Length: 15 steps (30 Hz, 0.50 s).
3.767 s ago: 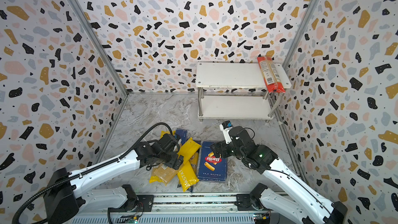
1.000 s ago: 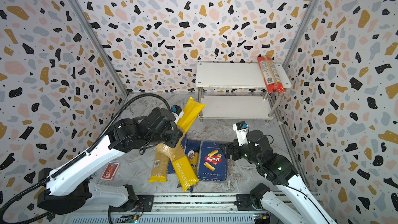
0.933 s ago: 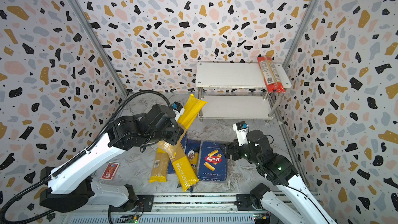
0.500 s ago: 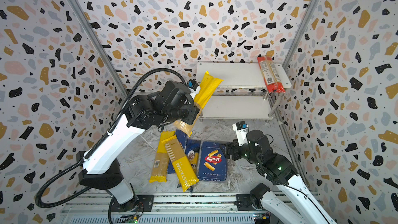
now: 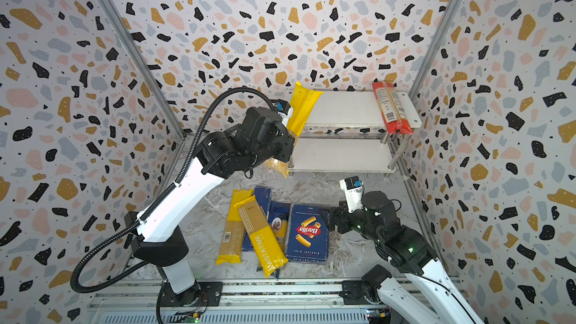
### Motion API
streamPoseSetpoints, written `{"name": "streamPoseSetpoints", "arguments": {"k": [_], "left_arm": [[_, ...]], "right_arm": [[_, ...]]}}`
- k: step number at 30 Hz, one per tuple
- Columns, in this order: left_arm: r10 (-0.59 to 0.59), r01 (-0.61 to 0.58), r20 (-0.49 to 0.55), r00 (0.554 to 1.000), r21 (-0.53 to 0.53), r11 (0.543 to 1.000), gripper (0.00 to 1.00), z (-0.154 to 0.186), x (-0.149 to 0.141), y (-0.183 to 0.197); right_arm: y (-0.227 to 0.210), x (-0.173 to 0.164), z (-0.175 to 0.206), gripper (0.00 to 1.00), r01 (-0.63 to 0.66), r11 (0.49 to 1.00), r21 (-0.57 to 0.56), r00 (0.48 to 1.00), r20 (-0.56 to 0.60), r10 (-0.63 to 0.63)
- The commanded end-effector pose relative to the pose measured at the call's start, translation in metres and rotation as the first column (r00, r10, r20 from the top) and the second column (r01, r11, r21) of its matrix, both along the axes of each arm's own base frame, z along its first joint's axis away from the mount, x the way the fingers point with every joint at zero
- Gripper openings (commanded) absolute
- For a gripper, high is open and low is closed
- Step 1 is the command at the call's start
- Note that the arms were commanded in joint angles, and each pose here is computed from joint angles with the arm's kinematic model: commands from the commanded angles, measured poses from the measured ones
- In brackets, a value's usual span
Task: Arrange pasta packages on shelves
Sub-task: Place the pasta bag on the shelf.
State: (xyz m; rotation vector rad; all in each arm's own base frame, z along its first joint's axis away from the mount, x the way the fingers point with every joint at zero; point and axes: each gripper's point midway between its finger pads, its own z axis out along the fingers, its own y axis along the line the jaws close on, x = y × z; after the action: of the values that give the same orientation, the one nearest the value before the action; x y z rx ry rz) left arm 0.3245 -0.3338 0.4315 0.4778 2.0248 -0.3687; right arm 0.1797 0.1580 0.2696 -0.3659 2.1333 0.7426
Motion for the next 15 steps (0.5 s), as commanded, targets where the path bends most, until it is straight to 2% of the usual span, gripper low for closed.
{"name": "streamPoseSetpoints", "arguments": {"k": [1,7,15], "left_arm": [[0.102,-0.036,0.242,0.965,-0.263,0.964,0.0,0.098,0.016,0.014],[0.096,-0.009,0.26,0.961,-0.316,0.949,0.0,0.102,0.041,0.008],[0.083,0.018,0.249,0.965,-0.378,0.925,0.0,0.091,0.079,-0.003]], "right_arm": [[0.0,0.003,0.002,0.88,0.008,1.0,0.015,1.0,0.024,-0.008],[0.009,0.004,-0.002,0.88,-0.017,0.998,0.059,1.0,0.022,0.016],[0.019,0.011,-0.013,0.88,-0.035,0.995,0.093,0.999,0.023,0.033]]}}
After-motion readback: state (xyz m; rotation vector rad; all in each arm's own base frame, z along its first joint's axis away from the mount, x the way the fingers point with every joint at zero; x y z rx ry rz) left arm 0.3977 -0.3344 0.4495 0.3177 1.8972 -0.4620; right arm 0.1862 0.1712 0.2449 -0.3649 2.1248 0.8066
